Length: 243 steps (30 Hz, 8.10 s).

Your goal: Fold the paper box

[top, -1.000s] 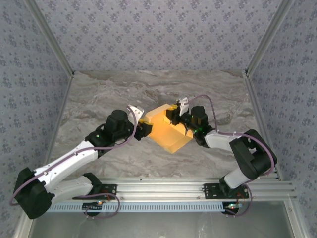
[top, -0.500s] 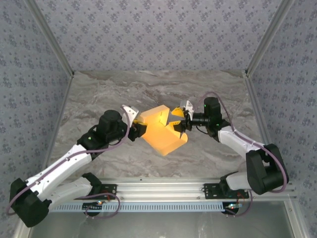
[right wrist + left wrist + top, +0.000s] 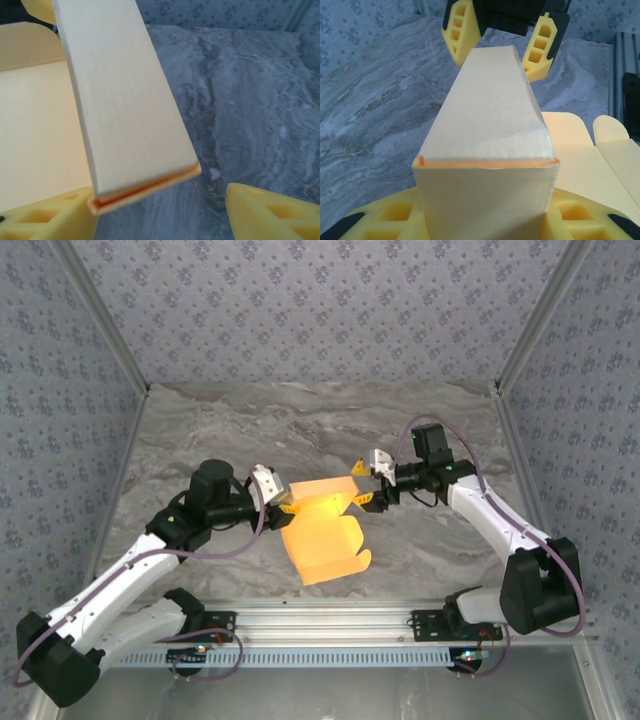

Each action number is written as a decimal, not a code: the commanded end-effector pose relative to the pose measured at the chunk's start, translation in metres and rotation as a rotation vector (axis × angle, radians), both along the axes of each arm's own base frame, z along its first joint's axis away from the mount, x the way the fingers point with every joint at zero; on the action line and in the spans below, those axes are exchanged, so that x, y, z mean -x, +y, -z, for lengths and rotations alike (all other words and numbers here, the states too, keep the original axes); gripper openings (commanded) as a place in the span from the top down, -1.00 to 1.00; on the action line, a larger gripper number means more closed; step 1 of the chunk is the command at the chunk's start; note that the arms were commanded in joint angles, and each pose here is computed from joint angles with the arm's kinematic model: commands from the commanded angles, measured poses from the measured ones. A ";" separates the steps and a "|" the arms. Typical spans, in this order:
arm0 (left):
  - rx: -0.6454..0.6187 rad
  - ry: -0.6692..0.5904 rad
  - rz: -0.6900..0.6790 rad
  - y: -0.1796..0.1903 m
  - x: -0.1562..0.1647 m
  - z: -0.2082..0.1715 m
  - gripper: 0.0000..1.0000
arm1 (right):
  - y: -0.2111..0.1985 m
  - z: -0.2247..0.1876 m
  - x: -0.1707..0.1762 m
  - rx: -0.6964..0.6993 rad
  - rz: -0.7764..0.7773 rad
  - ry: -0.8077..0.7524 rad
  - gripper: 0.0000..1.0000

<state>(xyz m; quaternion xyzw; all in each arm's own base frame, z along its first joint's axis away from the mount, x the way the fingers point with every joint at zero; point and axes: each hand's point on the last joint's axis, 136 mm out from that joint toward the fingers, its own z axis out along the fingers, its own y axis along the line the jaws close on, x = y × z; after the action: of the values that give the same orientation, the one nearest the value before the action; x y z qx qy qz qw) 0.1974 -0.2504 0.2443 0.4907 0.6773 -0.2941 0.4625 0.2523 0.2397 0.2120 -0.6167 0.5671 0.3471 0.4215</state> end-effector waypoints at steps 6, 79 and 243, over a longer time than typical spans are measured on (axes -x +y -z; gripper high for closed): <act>0.013 -0.100 0.140 -0.007 0.012 -0.024 0.38 | 0.012 0.001 0.059 0.034 -0.220 0.064 -0.30; 0.063 0.030 -0.122 0.015 -0.039 -0.014 0.38 | 0.006 0.003 -0.036 -0.121 0.358 0.074 -0.53; 0.051 0.377 -0.545 -0.072 -0.128 0.116 -0.10 | -0.098 0.063 -0.039 -0.004 1.299 0.539 -0.29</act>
<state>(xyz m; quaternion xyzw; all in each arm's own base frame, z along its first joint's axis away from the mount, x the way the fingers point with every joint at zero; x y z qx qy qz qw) 0.3232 -0.3182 0.1247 0.2079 0.8537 -0.2699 0.3940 0.2852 0.1504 0.1467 -0.0281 0.9041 0.1989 0.3771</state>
